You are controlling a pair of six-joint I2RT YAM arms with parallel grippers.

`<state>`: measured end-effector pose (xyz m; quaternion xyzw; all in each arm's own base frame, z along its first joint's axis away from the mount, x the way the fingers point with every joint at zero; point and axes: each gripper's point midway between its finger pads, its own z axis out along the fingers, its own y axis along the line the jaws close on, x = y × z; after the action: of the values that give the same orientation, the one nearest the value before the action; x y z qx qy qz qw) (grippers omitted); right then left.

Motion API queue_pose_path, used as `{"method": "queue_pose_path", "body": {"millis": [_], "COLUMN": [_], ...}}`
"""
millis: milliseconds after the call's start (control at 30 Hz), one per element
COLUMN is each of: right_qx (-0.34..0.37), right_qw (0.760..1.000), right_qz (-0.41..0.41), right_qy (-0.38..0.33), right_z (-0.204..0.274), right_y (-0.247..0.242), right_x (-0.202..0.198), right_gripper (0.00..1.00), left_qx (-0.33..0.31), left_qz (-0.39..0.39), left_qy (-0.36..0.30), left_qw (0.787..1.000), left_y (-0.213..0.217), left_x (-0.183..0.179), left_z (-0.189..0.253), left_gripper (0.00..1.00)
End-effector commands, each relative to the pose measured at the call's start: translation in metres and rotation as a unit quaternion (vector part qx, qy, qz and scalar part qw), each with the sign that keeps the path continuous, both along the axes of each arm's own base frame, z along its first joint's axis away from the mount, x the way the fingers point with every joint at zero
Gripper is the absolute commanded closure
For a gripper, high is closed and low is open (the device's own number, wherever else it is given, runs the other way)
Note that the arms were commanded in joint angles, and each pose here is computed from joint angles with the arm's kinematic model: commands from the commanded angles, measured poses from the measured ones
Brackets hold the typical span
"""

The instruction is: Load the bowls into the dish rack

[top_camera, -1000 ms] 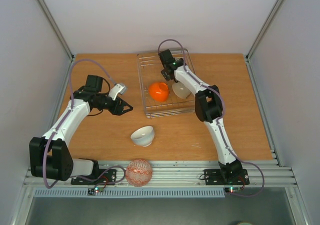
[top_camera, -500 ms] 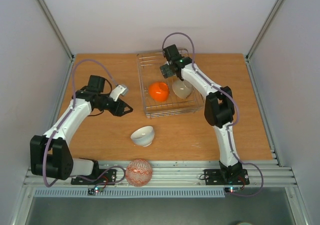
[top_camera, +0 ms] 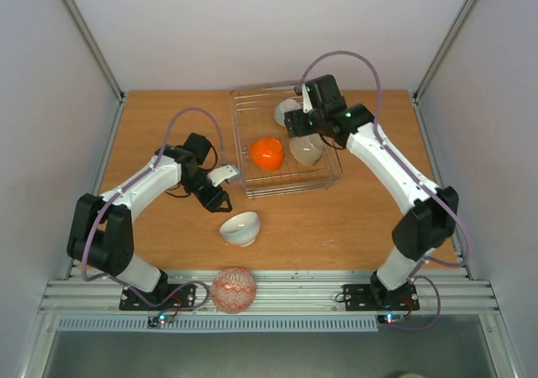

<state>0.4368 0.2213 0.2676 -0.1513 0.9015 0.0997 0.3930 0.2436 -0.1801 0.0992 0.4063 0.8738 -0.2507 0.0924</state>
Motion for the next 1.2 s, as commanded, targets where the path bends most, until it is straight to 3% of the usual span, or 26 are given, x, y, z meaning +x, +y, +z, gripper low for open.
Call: {"method": "queue_pose_path", "body": {"millis": [0, 167, 333, 667, 1167], "right_qx": [0.045, 0.052, 0.061, 0.081, 0.078], "right_qw": [0.994, 0.981, 0.971, 0.944, 0.929], "right_qz": [0.056, 0.115, 0.142, 0.179, 0.183], "right_qy": [0.085, 0.145, 0.183, 0.267, 0.311], "right_z": [-0.017, -0.033, -0.046, -0.098, -0.147], "right_y": [0.020, 0.040, 0.052, 0.089, 0.119], "right_x": [-0.073, -0.152, -0.195, -0.223, -0.217], "right_gripper": [0.17, 0.20, 0.20, 0.21, 0.22], "left_qx": [0.019, 0.024, 0.017, 0.002, -0.017], "left_qz": [-0.025, -0.027, -0.023, -0.017, -0.020], "left_qy": [-0.004, -0.017, -0.026, -0.037, -0.025], "left_qw": [1.000, 0.999, 0.999, 0.999, 0.999], "left_y": [0.006, 0.009, 0.008, 0.006, 0.001], "left_x": [-0.002, -0.004, -0.003, -0.006, -0.010], "left_z": [0.009, 0.014, 0.021, 0.028, 0.028], "left_gripper": [0.50, 0.50, 0.50, 0.50, 0.50]}}
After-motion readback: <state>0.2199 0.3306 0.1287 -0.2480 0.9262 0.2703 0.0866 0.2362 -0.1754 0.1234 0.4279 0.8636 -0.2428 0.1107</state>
